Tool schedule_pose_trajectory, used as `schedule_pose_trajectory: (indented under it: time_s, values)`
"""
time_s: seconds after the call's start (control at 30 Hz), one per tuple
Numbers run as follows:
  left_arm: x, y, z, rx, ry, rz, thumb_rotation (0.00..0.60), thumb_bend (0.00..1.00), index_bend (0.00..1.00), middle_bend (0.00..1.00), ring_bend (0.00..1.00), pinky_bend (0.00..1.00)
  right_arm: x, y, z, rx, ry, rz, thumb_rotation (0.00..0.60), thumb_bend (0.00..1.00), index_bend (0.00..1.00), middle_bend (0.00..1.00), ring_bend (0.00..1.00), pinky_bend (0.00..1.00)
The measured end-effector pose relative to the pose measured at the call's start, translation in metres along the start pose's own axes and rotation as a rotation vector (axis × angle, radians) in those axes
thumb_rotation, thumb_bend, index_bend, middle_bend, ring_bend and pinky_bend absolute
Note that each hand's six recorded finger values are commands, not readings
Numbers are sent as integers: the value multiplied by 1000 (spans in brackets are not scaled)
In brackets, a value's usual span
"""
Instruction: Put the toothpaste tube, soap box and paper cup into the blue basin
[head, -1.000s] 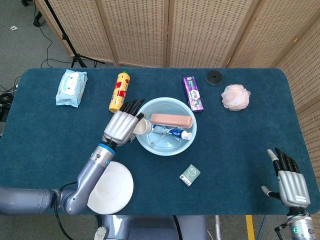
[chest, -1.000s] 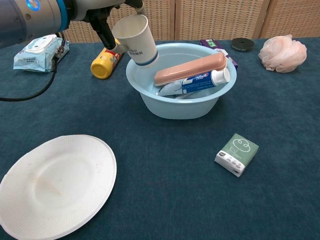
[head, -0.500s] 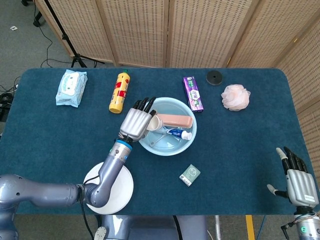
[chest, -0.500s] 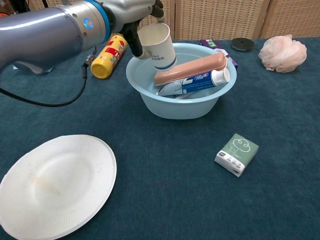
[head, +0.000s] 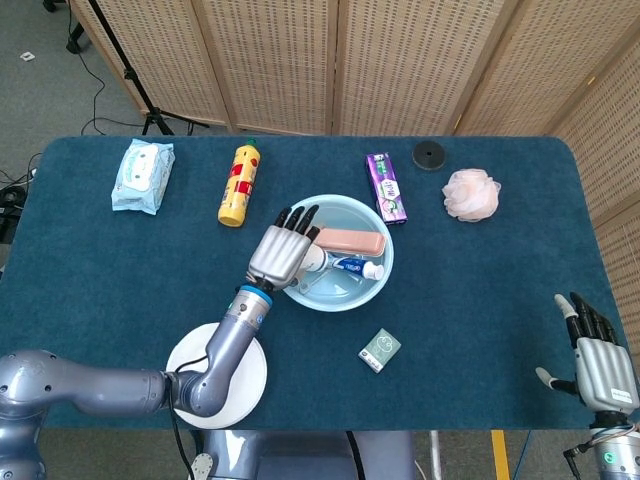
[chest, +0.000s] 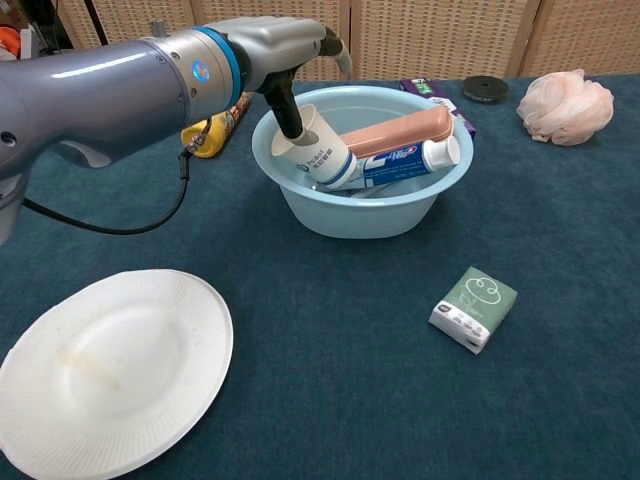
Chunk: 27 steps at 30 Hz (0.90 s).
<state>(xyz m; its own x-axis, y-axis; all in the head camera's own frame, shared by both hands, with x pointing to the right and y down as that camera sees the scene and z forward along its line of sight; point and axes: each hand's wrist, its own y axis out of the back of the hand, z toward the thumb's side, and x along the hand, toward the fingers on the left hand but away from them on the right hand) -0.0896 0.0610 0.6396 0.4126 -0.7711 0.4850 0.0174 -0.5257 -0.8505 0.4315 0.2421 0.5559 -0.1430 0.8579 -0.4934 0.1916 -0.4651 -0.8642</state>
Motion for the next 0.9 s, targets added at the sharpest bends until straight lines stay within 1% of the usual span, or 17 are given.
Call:
schedule_pose_trajectory:
  time_s: [0.07,0.23,0.43,0.57,0.73,0.9]
  values:
    - [-2,3,-5,-5,5,8,600,264,0,0,0,24,0,-1,0,2,1,2,600,131,0,0,0,75]
    - [-7,10,-16,-37,18,26,600,264,0,0,0,22,1,-1,2,8,3,0,600,131,0,0,0,75]
    - [-25,19,-39,-85,35,50,600,264,0,0,0,18,1,-1,3,16,5,-2,600,131,0,0,0,75]
    - [-47,19,-66,-98,66,58,600,264,0,0,0,8,1,-3,6,24,10,-2,600,131,0,0,0,75]
    - [-84,12,-102,-105,106,58,600,271,0,0,0,0,2,-5,9,46,18,-1,600,131,0,0,0,75]
    - [-131,-1,-138,-44,135,30,600,287,0,0,0,0,3,-10,15,66,48,12,600,131,0,0,0,75]
